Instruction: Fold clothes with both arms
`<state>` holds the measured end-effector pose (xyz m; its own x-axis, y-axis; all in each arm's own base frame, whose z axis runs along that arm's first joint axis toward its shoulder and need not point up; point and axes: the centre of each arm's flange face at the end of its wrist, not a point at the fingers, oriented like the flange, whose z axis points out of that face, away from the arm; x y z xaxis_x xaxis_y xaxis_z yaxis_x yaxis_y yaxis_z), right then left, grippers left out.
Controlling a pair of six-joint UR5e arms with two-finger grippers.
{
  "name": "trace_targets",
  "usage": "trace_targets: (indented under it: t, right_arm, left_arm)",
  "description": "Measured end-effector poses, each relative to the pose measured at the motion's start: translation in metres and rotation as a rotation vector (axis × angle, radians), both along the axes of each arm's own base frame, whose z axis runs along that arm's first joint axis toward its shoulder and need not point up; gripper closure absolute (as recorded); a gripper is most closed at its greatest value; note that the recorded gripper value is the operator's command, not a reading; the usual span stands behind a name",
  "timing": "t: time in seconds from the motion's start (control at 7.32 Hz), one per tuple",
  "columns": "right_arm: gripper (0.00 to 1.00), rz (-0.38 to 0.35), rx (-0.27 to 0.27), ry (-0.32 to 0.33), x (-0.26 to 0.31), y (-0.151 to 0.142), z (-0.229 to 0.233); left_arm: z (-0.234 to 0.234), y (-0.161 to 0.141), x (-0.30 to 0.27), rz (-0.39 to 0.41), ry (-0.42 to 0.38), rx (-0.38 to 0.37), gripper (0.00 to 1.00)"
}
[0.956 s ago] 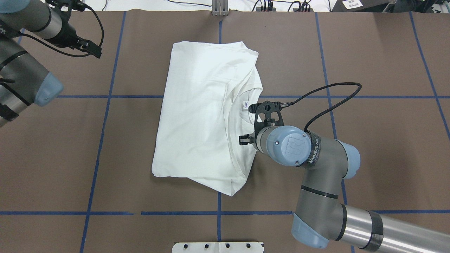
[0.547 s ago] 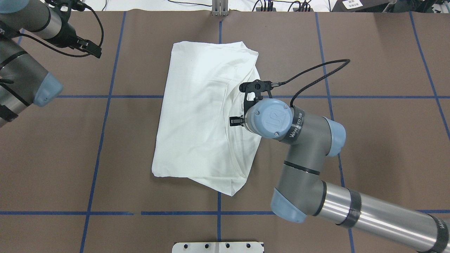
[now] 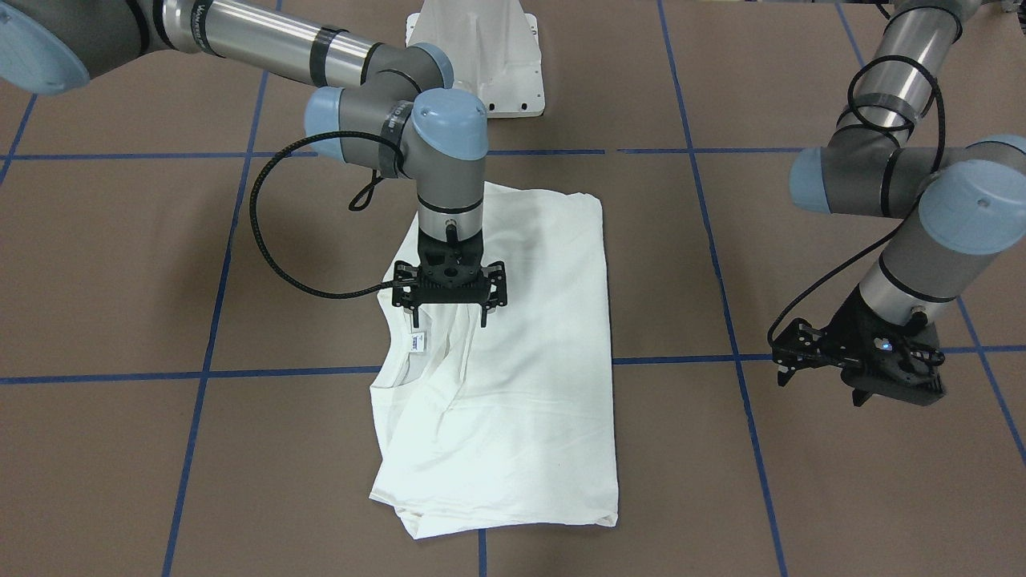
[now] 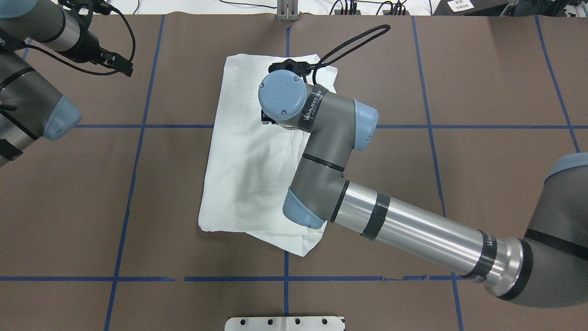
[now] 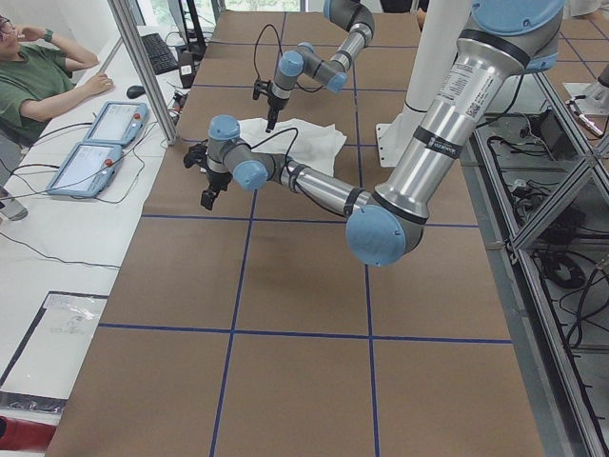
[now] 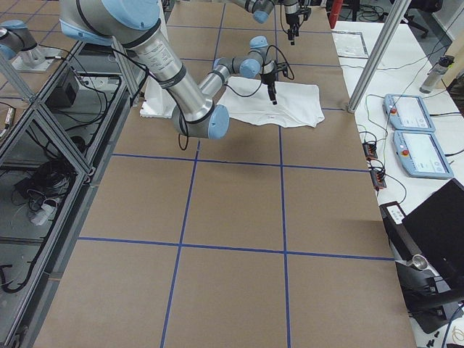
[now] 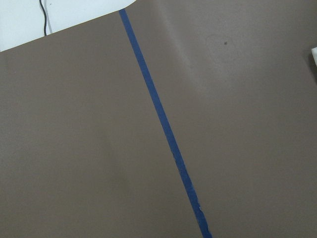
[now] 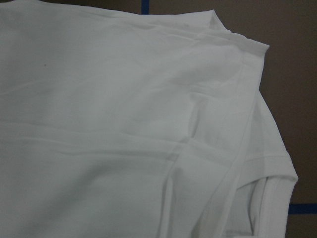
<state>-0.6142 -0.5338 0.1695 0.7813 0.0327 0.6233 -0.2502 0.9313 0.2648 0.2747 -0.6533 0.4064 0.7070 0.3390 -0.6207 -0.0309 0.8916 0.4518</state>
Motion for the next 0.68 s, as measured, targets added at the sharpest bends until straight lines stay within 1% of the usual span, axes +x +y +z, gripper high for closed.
trace_targets:
  t: [0.27, 0.55, 0.68]
  right_arm:
    - [0.24, 0.002, -0.035, 0.042, -0.011, -0.006, -0.001]
    - [0.31, -0.019, -0.056, 0.083, -0.021, 0.004, 0.008]
    - [0.37, -0.030, -0.061, 0.096, -0.026, 0.010, 0.012]
  left_arm:
    - [0.000, 0.001, 0.001, 0.006, 0.004, -0.003, 0.00]
    - [0.001, 0.002, 0.002, 0.010, 0.007, -0.006, 0.00]
    - [0.002, 0.002, 0.002, 0.011, 0.007, -0.008, 0.00]
